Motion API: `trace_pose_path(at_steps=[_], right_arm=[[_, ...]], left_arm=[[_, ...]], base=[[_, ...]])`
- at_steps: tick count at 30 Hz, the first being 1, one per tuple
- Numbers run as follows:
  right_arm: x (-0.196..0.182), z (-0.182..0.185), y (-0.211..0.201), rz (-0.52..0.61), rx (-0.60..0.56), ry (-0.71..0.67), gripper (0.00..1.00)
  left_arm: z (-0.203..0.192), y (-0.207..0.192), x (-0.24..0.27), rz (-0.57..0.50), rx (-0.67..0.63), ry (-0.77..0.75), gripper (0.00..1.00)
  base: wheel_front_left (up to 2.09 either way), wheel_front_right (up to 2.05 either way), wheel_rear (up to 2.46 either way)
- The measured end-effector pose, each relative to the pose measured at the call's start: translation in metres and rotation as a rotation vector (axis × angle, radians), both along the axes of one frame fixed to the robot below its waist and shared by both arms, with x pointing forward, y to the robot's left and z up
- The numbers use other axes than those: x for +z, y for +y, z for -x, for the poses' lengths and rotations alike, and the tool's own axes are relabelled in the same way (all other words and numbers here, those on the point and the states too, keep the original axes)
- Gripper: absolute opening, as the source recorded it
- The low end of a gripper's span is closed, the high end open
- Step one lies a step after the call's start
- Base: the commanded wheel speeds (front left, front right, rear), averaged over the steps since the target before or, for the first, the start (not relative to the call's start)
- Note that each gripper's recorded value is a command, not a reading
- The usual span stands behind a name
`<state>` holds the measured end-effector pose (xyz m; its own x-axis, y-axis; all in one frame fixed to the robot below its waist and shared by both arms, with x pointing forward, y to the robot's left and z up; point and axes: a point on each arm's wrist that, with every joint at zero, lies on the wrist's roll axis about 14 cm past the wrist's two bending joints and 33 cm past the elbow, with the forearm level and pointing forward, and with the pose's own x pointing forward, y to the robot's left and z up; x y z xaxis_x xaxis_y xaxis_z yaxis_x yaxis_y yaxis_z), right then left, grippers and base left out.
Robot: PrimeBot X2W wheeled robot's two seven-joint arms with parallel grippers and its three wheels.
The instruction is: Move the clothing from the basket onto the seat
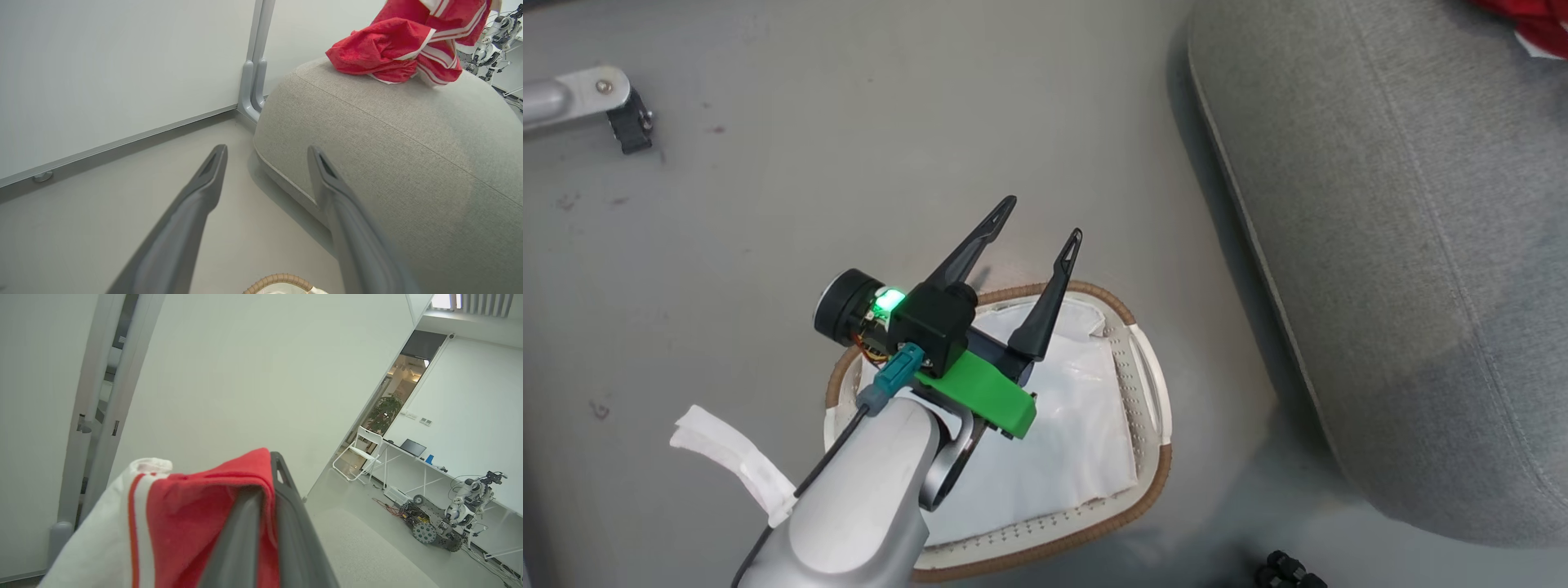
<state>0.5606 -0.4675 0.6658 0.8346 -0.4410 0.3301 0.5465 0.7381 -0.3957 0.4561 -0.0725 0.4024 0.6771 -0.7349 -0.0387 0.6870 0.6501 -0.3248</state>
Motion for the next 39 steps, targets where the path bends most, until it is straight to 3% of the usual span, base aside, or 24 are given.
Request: trace_pose_path(at_steps=[10,14,19,20,21,22,23,24,31,39], right_arm=[[-0.14,-0.024,0.018,-0.151,0.01,0.215,0.0],[-0.174,-0.014,0.023,-0.185,0.003,0.275,0.0],[-0.184,0.005,0.02,-0.197,-0.022,0.3,0.02],[-0.185,0.006,0.022,-0.202,-0.02,0.299,0.22],[-0.186,0.008,0.024,-0.206,-0.017,0.299,0.31],[-0.188,0.01,0.027,-0.211,-0.014,0.302,0.55],[-0.188,0.013,0.029,-0.211,-0.011,0.305,0.87],[-0.188,0.017,0.031,-0.21,-0.008,0.308,1.0],[-0.178,0.041,0.044,-0.195,0.025,0.325,1.0],[-0.139,0.066,0.059,-0.181,0.08,0.272,1.0]], left_arm=[[-0.006,0.017,-0.045,-0.04,0.032,0.075,1.0],[-0.006,0.017,-0.051,-0.043,0.029,0.088,1.0],[-0.004,0.011,-0.048,-0.039,0.012,0.081,1.0],[-0.004,0.01,-0.046,-0.039,0.01,0.079,1.0],[-0.003,0.009,-0.045,-0.039,0.008,0.077,1.0],[-0.002,0.008,-0.043,-0.037,0.004,0.074,1.0],[-0.002,0.007,-0.041,-0.037,0.001,0.071,1.0],[0.0,0.006,-0.039,-0.036,-0.001,0.069,1.0],[0.011,0.004,-0.017,-0.008,0.008,0.069,1.0],[0.022,0.016,0.023,0.024,0.078,0.043,1.0]], base=[[0.0,0.0,0.0],[0.0,0.0,0.0],[0.0,0.0,0.0],[0.0,0.0,0.0],[0.0,0.0,0.0],[0.0,0.0,0.0],[0.0,0.0,0.0],[0.0,0.0,0.0],[0.0,0.0,0.0],[0.0,0.0,0.0]])
